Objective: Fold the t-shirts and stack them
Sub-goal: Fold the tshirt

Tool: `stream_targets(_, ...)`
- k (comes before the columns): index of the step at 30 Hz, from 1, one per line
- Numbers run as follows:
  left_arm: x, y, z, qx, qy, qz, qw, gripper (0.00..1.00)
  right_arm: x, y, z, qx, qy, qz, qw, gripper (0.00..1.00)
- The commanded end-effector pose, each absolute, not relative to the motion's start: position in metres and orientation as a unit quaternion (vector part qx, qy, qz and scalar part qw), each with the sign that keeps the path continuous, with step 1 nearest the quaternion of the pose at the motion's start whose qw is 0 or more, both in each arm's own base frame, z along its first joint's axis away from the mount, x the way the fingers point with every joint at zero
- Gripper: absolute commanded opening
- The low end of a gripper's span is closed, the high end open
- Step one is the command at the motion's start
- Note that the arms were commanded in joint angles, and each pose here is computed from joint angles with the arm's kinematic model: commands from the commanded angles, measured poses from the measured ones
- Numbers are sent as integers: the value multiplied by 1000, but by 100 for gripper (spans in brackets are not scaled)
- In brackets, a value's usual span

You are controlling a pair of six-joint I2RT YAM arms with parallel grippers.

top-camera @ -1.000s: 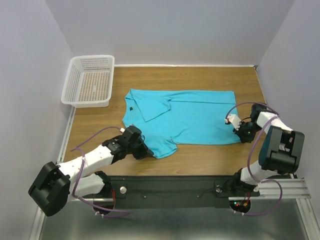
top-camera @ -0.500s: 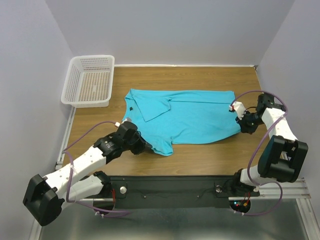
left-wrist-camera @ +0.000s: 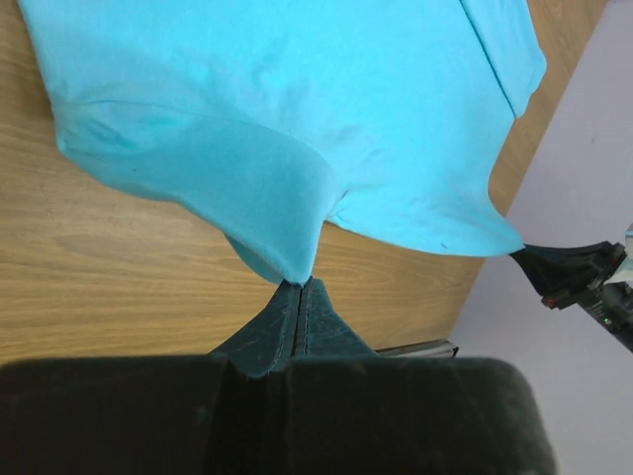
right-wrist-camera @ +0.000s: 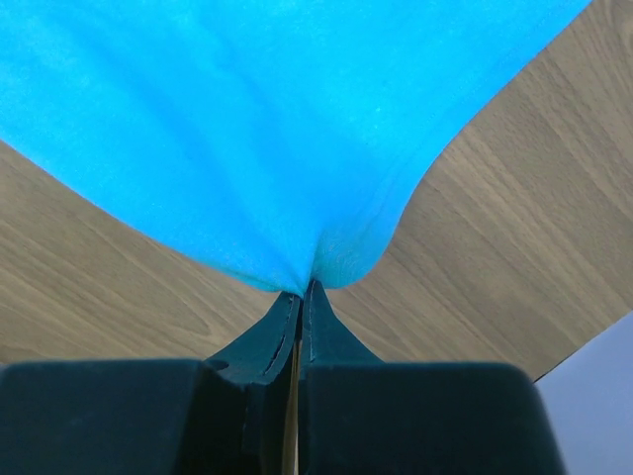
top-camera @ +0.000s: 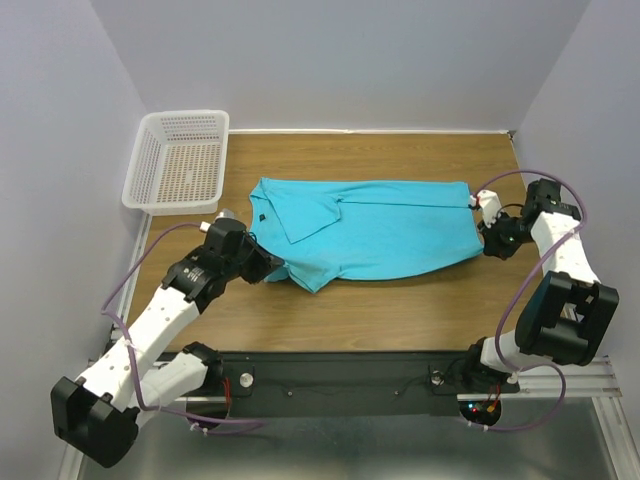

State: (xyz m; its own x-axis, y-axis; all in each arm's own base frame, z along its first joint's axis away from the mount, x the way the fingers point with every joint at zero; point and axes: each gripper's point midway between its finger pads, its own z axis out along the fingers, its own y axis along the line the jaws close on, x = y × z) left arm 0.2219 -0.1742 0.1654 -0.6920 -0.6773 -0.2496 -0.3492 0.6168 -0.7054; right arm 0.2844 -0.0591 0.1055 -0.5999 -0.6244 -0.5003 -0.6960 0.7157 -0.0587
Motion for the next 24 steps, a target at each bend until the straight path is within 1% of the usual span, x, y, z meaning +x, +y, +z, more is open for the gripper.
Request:
stream_targets(1,231,-173,189,-274,862,-328,274,0,302,-62,122,-355,885,70,293,1)
stream_targets(6,243,-168,207,-275,854,-331,292,0,312,-57,128,-350,878,85,314,0)
stream_targets(12,250,-151,223,-287,845,-321,316,0,319,-62,130,-336,882,86,319,1)
stream_targets(24,244,-137,200,-310,845,-327,289,0,316,-79,112,-295,903,98,296,1)
